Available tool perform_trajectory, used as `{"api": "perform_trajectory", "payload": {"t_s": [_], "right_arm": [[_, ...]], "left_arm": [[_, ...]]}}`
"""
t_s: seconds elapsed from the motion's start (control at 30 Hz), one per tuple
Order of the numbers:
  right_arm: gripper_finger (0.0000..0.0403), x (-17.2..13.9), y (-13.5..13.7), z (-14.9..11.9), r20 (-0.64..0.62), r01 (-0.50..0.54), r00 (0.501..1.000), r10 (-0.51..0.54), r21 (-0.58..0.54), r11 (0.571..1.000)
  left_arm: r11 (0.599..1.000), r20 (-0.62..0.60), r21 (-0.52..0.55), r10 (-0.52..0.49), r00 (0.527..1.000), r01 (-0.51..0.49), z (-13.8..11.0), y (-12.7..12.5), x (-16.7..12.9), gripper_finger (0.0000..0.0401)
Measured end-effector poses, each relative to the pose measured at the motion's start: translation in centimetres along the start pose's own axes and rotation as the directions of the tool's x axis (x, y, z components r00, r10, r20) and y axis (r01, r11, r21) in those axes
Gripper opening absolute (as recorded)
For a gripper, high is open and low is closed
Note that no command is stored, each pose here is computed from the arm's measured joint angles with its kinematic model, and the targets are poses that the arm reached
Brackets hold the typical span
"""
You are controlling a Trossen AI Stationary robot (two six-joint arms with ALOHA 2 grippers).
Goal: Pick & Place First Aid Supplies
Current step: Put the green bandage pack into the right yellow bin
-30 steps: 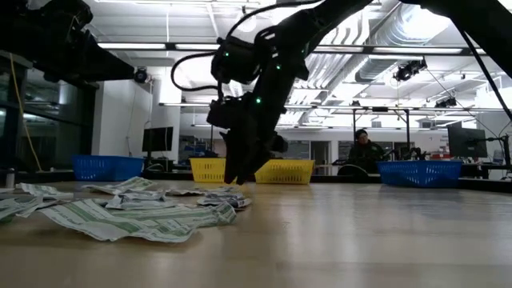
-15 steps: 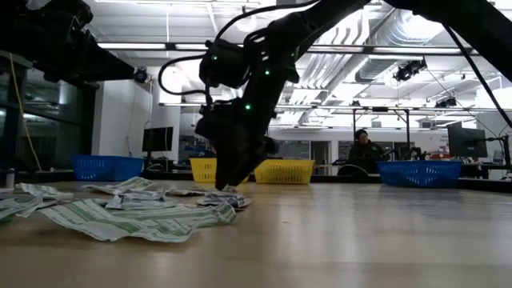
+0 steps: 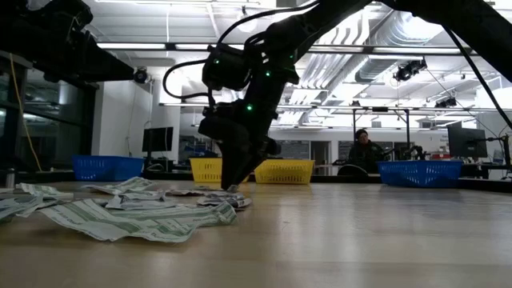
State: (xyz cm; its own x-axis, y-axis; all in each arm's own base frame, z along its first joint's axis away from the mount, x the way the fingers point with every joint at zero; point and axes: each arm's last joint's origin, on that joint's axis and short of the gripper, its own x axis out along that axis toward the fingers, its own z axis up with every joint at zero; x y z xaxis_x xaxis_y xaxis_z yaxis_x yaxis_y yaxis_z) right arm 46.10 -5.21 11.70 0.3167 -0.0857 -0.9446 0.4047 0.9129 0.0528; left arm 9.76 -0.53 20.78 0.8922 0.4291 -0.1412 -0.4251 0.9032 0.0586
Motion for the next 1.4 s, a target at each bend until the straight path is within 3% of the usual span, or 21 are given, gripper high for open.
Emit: {"api": "perform_trajectory", "payload": {"t_s": [0.27,0.47,0.63,0.87,1.0,1.2,1.4], "right_arm": [[0.0006,0.1,-0.4,0.2,0.002,-0.028,1.0,0.028,-0.045,0.999],[0.0002,-1.4,-0.4,0.3,0.02,0.01,1.0,-0.009,-0.08,0.997],[0.0001,-4.5,-1.5,0.5,0.037,0.089,0.996,-0.086,-0.082,0.993],[0.0001,-10.0,-5.3,1.9,0.149,0.235,0.962,-0.229,-0.028,0.972],[0.0,-13.0,-8.8,2.6,0.202,0.316,0.924,-0.324,0.072,0.946],[0.0,-13.4,-14.8,2.8,0.16,0.362,0.903,-0.398,0.215,0.907],[0.0,-11.3,-19.1,2.2,0.066,0.375,0.908,-0.414,0.312,0.873]], "left_arm": [[1.0,0.0,0.0,-0.001,1.0,0.001,0.0,0.0,0.0,0.0177],[1.0,0.0,0.0,-0.001,1.0,0.001,0.0,0.0,0.0,0.0177],[1.0,0.0,0.0,0.0,1.0,0.0,0.0,0.0,0.0,0.0177],[1.0,0.001,-0.001,0.004,1.0,-0.004,0.0,0.0,0.0,0.0177],[1.0,0.003,-0.002,0.007,1.0,-0.007,0.0,0.0,0.0,0.0177],[1.0,0.006,-0.004,0.007,1.0,-0.007,0.1,0.0,0.0,0.0177],[1.0,0.005,-0.004,0.008,1.0,-0.008,0.1,0.0,0.0,0.0177]]}}
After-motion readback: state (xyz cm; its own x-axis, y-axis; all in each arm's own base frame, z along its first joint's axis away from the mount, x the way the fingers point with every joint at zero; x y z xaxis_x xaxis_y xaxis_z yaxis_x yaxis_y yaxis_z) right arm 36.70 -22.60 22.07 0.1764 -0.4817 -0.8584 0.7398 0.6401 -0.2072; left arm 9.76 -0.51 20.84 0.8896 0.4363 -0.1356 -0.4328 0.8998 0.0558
